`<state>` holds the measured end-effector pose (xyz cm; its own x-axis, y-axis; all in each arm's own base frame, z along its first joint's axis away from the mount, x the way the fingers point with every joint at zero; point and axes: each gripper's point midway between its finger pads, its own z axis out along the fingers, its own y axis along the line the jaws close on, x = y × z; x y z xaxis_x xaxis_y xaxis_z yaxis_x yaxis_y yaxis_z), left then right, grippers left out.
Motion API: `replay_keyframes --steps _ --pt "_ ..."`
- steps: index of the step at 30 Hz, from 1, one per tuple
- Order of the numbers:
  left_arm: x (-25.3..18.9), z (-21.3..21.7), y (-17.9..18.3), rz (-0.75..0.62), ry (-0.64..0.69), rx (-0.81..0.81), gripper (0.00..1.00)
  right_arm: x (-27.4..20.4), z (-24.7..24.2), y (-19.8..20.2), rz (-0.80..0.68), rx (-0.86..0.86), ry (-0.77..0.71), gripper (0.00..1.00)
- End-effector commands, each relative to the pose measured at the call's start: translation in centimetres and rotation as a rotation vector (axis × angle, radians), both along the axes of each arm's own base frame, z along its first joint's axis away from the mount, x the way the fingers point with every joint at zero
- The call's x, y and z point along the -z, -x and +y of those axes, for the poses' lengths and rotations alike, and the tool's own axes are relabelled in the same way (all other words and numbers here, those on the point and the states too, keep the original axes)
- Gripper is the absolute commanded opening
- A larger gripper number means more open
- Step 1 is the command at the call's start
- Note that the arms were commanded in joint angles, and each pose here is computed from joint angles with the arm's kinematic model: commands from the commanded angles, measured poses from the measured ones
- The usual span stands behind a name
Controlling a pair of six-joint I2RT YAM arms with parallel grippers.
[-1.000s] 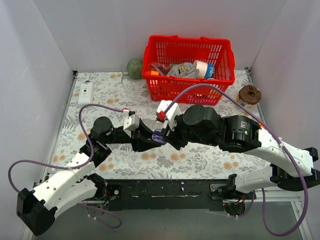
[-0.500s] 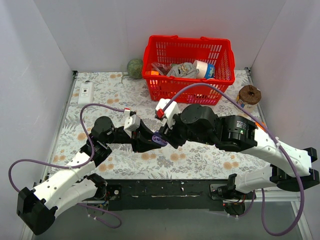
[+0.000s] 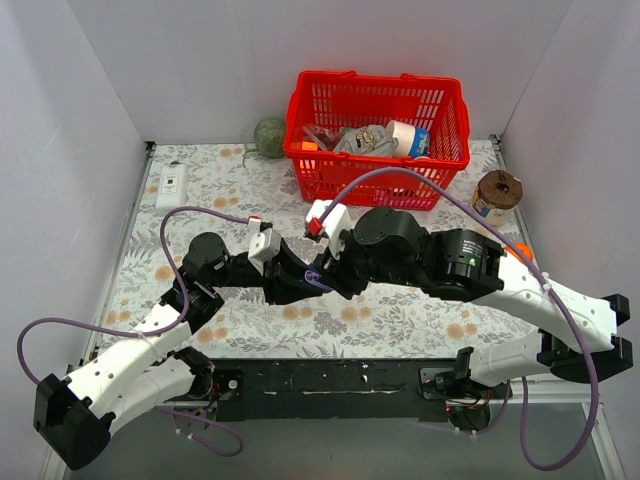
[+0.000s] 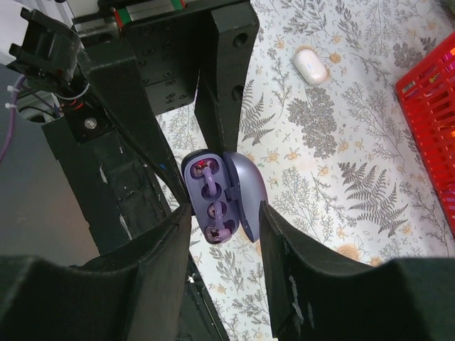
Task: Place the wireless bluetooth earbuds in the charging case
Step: Place the earbud in the charging case.
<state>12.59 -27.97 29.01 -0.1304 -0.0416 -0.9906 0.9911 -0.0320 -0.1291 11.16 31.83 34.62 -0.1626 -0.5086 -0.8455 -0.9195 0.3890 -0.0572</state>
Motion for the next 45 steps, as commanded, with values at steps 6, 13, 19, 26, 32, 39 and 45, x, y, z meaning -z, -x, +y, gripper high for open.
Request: replay_keyframes --steps 6,13,19,26,32,39,45 --pt "-1.7 0.1 -0.4 -0.034 0.032 -0.023 0.00 0.6 0.2 -0.3 0.023 0.015 -0.010 0.50" --pt "-1.7 0.1 -0.4 -0.031 0.035 -0.026 0.00 0.9 0.0 -0.7 0.020 0.034 -0.007 0.50" --pt "-1.8 0.1 -0.4 -0.036 0.040 -0.028 0.00 1.3 -0.1 -0.8 0.024 0.041 0.003 0.48" --pt "-2.0 0.2 -0.4 -0.040 0.048 -0.036 0.00 1.6 -0.3 -1.0 0.028 0.051 0.013 0.43" --pt "-2.2 0.3 -0.4 -0.047 0.058 -0.041 0.00 1.8 -0.5 -1.1 0.032 0.055 0.016 0.39" --pt "-2.4 0.3 -0.4 -0.048 0.072 -0.049 0.00 2.0 -0.4 -1.0 0.040 0.054 0.013 0.25" --pt "-2.5 0.3 -0.4 -0.043 0.081 -0.049 0.00 2.0 -0.4 -0.8 0.044 0.049 0.005 0.19"
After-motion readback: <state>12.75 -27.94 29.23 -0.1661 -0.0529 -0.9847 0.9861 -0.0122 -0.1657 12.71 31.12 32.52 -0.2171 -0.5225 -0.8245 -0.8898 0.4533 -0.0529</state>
